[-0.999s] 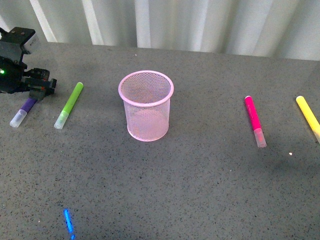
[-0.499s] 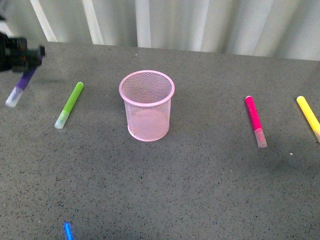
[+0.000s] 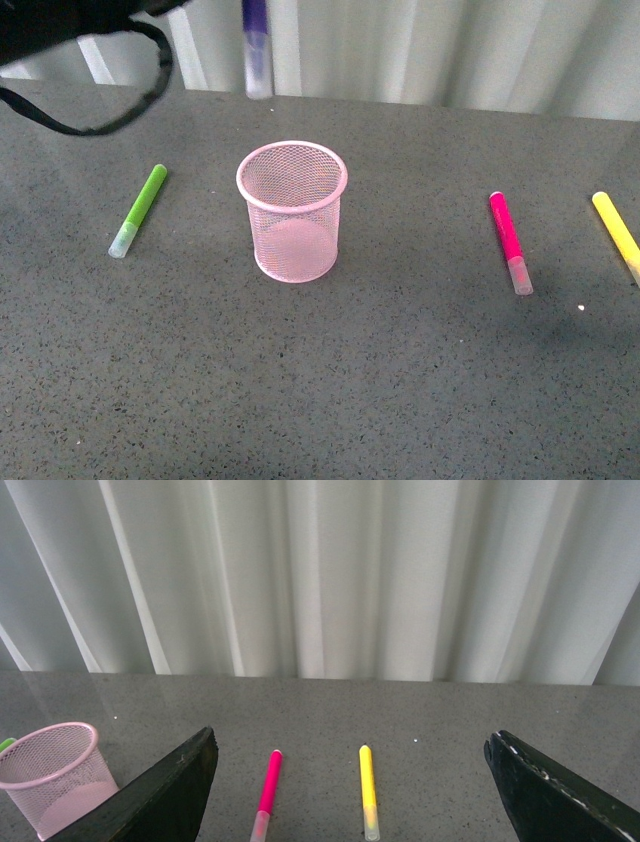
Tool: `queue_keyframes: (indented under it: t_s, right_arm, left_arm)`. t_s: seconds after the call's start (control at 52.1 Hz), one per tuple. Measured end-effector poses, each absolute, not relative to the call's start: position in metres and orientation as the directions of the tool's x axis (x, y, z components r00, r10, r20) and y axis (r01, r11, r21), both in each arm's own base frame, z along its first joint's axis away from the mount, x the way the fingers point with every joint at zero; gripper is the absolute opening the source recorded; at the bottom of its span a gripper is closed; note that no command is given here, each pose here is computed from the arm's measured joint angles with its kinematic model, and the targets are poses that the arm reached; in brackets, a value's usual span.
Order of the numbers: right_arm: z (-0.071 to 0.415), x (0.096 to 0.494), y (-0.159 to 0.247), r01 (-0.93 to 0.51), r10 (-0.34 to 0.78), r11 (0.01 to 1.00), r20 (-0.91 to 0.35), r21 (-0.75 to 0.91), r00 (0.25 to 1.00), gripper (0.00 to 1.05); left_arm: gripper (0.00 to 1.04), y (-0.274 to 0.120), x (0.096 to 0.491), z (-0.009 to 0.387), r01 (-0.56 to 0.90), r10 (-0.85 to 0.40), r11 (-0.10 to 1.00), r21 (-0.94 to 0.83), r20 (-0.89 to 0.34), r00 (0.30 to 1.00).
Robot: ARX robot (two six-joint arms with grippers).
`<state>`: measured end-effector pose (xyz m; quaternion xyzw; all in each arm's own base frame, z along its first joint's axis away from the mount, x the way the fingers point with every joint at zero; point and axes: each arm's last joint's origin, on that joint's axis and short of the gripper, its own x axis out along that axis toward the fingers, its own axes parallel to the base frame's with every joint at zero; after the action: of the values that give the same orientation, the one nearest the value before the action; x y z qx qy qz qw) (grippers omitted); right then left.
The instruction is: Insert purple and pink pens into pink cup
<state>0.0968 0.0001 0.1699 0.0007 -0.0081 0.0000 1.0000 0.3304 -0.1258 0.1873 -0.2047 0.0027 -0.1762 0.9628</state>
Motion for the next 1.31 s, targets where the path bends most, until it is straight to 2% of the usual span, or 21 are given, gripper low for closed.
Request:
queue_keyframes:
  t_s: [0.154, 0.461, 1.057, 1.095, 1.21, 1.306]
  right_arm:
    - [0.17, 0.097, 0.0, 0.0, 0.0, 1.0, 0.016, 0.001, 1.0, 0.98]
    - [0.17, 0.097, 0.0, 0.0, 0.0, 1.0, 0.016, 0.001, 1.0, 0.98]
    - [0.17, 0.097, 0.0, 0.0, 0.0, 1.0, 0.016, 0.001, 1.0, 0.98]
    - [0.17, 0.097, 0.0, 0.0, 0.0, 1.0, 0.016, 0.001, 1.0, 0.98]
    - [0.17, 0.097, 0.0, 0.0, 0.0, 1.0, 0.016, 0.001, 1.0, 0.98]
    - [0.17, 0.097, 0.0, 0.0, 0.0, 1.0, 0.016, 0.002, 1.0, 0.98]
  left_arm:
    - [0.13, -0.148, 0.331, 0.167, 0.33, -0.341, 0.849, -0.412, 0.049, 0.939]
    - [0.13, -0.144, 0.351, 0.127, 0.266, -0.281, 0.87, -0.415, 0.025, 0.959]
    - [0.13, -0.142, 0.366, 0.099, 0.245, -0.277, 0.88, -0.406, -0.022, 0.961]
    - [0.16, -0.142, 0.367, 0.099, 0.244, -0.278, 0.879, -0.409, -0.023, 0.96]
    - [0.36, -0.139, 0.367, 0.097, 0.241, -0.283, 0.872, -0.425, -0.039, 0.958]
    - [0.61, -0.133, 0.363, 0.102, 0.239, -0.288, 0.868, -0.435, -0.05, 0.956]
